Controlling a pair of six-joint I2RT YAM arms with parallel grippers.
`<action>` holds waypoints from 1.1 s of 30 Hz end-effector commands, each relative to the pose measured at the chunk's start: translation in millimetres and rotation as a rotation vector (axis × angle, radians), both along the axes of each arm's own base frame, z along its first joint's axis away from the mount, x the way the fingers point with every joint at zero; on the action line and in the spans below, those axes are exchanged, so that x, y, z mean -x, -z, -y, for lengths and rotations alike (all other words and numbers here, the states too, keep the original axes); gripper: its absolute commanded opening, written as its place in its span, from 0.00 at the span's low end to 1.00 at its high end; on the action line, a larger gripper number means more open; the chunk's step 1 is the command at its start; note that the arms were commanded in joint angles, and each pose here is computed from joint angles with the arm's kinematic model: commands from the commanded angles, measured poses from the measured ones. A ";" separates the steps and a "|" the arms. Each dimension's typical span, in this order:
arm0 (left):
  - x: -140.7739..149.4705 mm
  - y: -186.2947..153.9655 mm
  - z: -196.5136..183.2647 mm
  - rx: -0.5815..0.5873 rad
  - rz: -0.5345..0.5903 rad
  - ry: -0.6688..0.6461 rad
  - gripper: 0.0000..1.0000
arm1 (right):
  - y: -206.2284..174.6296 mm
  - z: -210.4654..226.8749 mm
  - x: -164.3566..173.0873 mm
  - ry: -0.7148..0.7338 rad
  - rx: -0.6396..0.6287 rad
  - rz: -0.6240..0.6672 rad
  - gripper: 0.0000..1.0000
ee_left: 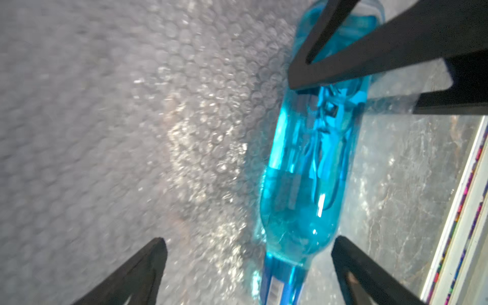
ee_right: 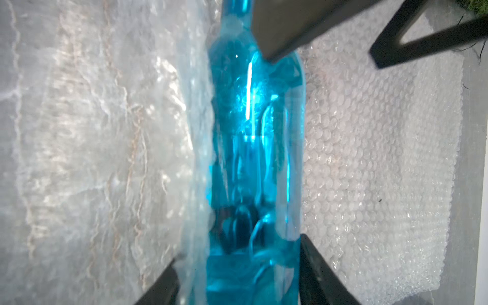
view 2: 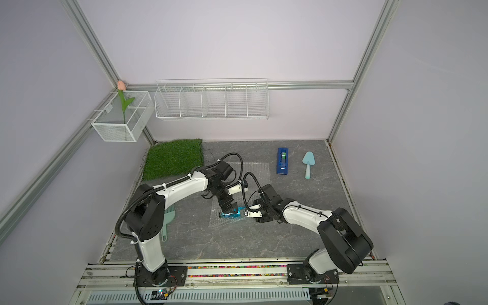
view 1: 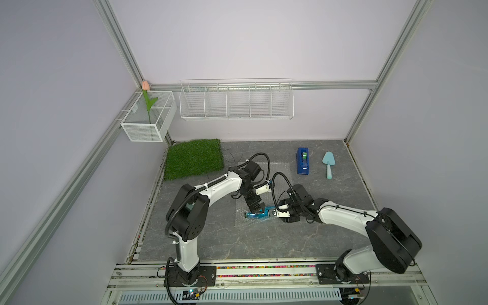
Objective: Wrap wine bottles in bubble wrap
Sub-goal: Wrap the wine bottle in bubble wrap.
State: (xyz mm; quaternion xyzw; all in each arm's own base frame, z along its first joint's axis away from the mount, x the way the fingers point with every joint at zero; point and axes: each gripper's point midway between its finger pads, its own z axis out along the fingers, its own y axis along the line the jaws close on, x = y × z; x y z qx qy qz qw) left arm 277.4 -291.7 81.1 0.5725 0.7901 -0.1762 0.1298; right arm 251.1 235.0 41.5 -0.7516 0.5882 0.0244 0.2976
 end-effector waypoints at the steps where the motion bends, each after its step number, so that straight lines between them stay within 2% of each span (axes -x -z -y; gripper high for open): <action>1: -19.1 -10.6 -24.4 -0.003 0.081 -0.092 0.99 | 18.3 16.7 19.0 0.022 0.071 -0.112 0.07; 5: -35.2 -28.3 -64.4 -0.041 0.220 -0.222 0.99 | 14.4 18.4 23.8 0.038 0.076 -0.174 0.07; 8: -38.7 -52.9 -84.1 0.002 0.386 -0.295 0.99 | 10.8 19.0 29.6 0.077 0.070 -0.281 0.07; 10: -31.0 -59.8 -91.9 0.016 0.506 -0.265 0.99 | 5.8 18.3 32.6 0.124 0.061 -0.384 0.07; 12: -22.5 -63.2 -102.7 -0.025 0.651 -0.231 0.99 | -0.8 16.2 34.5 0.161 0.057 -0.498 0.07; 14: -12.3 -73.1 -106.1 0.014 0.736 -0.221 0.99 | -5.2 13.3 34.2 0.196 0.051 -0.592 0.07; 18: 17.8 -95.6 -92.8 0.058 0.914 -0.101 0.99 | -4.3 9.3 33.6 0.226 0.070 -0.720 0.07; 20: 31.8 -98.0 -78.1 0.058 0.970 -0.030 0.98 | -4.0 7.6 30.3 0.245 0.067 -0.772 0.07; 24: 56.9 -79.2 -37.5 0.040 1.038 0.142 0.96 | -1.3 7.3 24.6 0.271 0.077 -0.827 0.07; 29: 70.7 -56.5 8.1 0.114 1.056 0.242 0.91 | -1.6 5.8 18.5 0.291 0.051 -0.854 0.07; 33: 73.6 -29.5 31.6 0.119 1.018 0.301 0.91 | 0.5 8.2 17.5 0.292 0.059 -0.862 0.07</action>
